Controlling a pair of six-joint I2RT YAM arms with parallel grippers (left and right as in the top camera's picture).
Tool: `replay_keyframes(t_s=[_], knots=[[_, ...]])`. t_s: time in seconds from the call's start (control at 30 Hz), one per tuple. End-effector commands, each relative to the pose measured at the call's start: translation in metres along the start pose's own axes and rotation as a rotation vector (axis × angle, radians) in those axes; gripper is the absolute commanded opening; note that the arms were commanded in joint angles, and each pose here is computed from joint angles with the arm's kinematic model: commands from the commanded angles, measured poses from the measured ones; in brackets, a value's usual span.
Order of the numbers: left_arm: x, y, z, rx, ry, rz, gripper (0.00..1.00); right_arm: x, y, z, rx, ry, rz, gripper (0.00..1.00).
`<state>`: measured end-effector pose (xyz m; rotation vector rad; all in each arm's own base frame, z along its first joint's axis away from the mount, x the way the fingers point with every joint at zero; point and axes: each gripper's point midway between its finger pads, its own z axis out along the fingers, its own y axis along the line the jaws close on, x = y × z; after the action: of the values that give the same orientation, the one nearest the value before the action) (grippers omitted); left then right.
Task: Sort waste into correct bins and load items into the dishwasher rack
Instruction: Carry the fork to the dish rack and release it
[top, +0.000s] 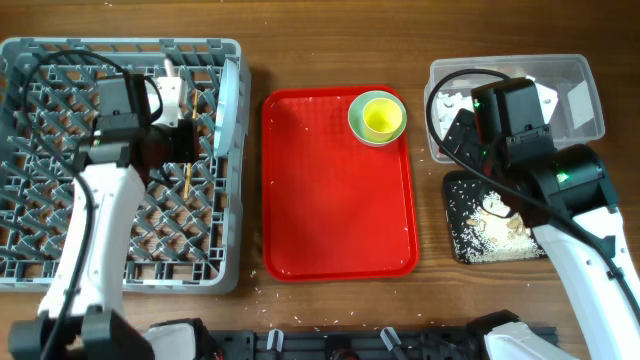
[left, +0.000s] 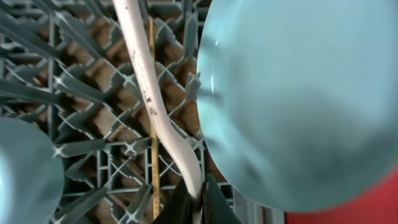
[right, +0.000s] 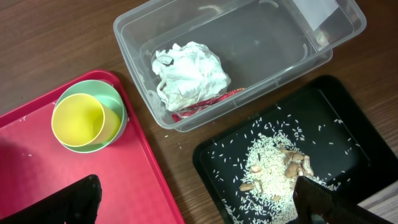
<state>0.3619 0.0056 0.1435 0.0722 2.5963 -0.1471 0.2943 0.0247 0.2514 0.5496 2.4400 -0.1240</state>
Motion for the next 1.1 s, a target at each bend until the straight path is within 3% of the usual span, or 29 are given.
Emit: replay_keyframes(t_s=[0.0, 0.3, 0.4, 0.6, 0.7, 0.8, 0.97, 1.07], knots=[[0.008, 0.000, 0.018, 0.034, 0.050, 0.028, 0.05, -0.001, 0.001, 0.000, -0.006, 0.000, -0.007, 1.00], [0.018, 0.018, 0.022, -0.020, 0.095, 0.011, 0.06, -0.001, 0.001, 0.000, -0.006, 0.000, -0.007, 1.00], [0.023, 0.019, 0.021, -0.019, 0.114, 0.004, 0.15, -0.001, 0.001, 0.000, -0.005, 0.000, -0.007, 1.00], [0.030, 0.018, 0.020, -0.015, 0.142, -0.001, 0.17, -0.001, 0.001, 0.000, -0.006, 0.000, -0.007, 1.00], [0.033, 0.017, 0.020, -0.013, 0.155, -0.003, 0.17, -0.001, 0.001, 0.000, -0.006, 0.000, -0.007, 0.99], [0.040, 0.012, 0.016, 0.010, 0.180, -0.015, 0.11, -0.001, 0.001, 0.000, -0.006, 0.000, -0.007, 1.00], [0.020, -0.001, -0.030, 0.028, 0.035, -0.071, 0.12, -0.001, 0.001, 0.000, -0.006, 0.000, -0.007, 1.00], [0.009, -0.009, -0.077, 0.016, -0.104, -0.091, 0.24, -0.001, 0.001, 0.000, -0.006, 0.000, -0.007, 1.00]])
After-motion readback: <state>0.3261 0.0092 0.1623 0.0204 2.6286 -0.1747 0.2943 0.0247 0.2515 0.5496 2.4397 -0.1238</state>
